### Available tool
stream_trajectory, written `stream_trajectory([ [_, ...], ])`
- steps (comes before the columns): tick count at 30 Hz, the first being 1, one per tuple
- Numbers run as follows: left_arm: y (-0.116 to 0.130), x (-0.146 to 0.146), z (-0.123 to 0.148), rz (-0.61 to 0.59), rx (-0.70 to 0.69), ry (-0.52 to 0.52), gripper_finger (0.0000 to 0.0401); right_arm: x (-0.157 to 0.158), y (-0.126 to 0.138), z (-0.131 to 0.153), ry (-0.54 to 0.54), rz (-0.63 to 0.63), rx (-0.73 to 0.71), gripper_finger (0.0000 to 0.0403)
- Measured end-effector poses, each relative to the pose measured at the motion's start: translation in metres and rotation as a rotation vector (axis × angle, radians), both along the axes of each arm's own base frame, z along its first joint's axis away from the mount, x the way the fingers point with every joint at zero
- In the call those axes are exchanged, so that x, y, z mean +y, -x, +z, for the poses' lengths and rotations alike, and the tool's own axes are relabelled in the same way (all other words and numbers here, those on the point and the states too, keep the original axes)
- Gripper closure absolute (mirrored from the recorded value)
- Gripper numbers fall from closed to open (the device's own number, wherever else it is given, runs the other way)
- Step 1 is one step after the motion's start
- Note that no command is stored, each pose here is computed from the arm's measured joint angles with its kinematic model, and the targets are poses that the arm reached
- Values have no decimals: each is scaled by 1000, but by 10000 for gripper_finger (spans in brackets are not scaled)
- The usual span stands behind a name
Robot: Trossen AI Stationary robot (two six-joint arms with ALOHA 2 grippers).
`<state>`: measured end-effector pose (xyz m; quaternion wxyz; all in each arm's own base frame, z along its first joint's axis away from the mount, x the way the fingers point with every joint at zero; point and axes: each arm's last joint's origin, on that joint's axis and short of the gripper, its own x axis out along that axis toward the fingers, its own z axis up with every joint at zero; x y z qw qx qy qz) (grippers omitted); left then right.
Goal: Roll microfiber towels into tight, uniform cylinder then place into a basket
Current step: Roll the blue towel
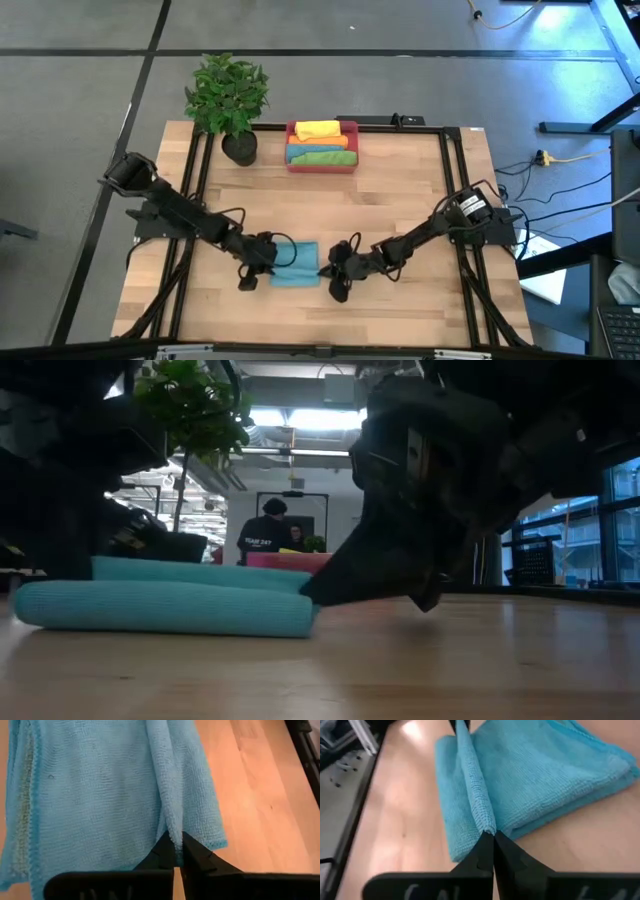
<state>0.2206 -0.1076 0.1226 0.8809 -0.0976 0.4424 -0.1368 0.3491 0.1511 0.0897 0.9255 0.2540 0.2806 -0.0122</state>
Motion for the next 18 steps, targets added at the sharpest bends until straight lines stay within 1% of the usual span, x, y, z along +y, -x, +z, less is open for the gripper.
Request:
stream_trajectory([
  [3, 0, 1, 0, -19, -2, -5, 380, -2, 1, -2, 10, -5, 23, 403],
  [6, 1, 0, -1, -36, 15, 2, 353, -2, 1, -4, 13, -5, 33, 403],
  [11, 6, 3, 8, -37, 24, -14, 313, -2, 1, -4, 9, -9, 36, 403],
  [13, 8, 4, 15, -35, 18, -13, 306, -3, 1, -4, 7, -23, 35, 402],
  [16, 10, 6, 30, -10, -27, -14, 304, -3, 1, -4, 9, -37, 32, 400],
  [18, 11, 5, 40, 5, -88, -30, 306, -3, 1, -4, 9, -38, 32, 399],
])
